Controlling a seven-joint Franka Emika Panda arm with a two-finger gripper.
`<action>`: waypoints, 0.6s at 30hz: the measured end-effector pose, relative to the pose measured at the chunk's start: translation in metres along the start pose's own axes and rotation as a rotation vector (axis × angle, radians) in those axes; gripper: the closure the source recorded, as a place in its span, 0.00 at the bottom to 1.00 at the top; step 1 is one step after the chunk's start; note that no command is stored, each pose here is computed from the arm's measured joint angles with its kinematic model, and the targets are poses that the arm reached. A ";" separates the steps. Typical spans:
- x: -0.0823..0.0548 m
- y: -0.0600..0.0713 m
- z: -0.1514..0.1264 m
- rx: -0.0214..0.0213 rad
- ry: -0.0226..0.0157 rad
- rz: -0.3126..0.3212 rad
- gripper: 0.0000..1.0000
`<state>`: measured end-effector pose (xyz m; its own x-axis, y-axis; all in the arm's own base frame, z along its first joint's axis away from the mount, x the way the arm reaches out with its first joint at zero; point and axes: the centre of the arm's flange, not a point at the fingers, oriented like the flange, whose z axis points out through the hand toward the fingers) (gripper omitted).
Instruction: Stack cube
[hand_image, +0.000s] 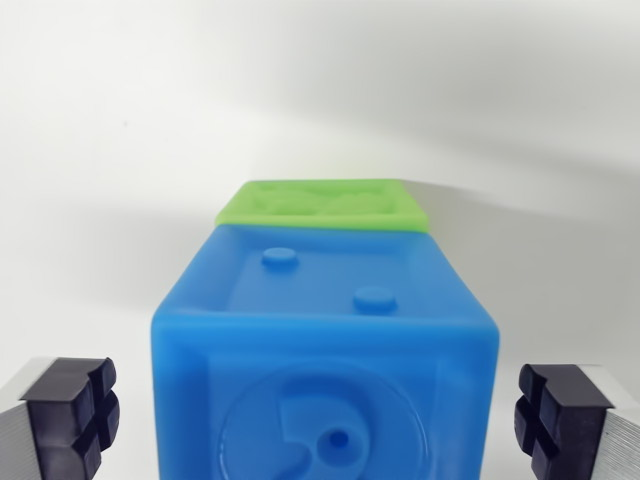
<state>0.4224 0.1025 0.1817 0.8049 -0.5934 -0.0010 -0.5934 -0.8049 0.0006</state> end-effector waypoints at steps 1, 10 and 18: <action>0.000 0.000 -0.002 0.0000 0.0000 0.000 0.00; 0.000 0.000 -0.028 0.0013 0.0011 0.003 0.00; 0.001 0.000 -0.055 0.0016 0.0023 0.003 0.00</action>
<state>0.4228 0.1018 0.2363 0.8034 -0.5954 0.0013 -0.5954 -0.8034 -0.0009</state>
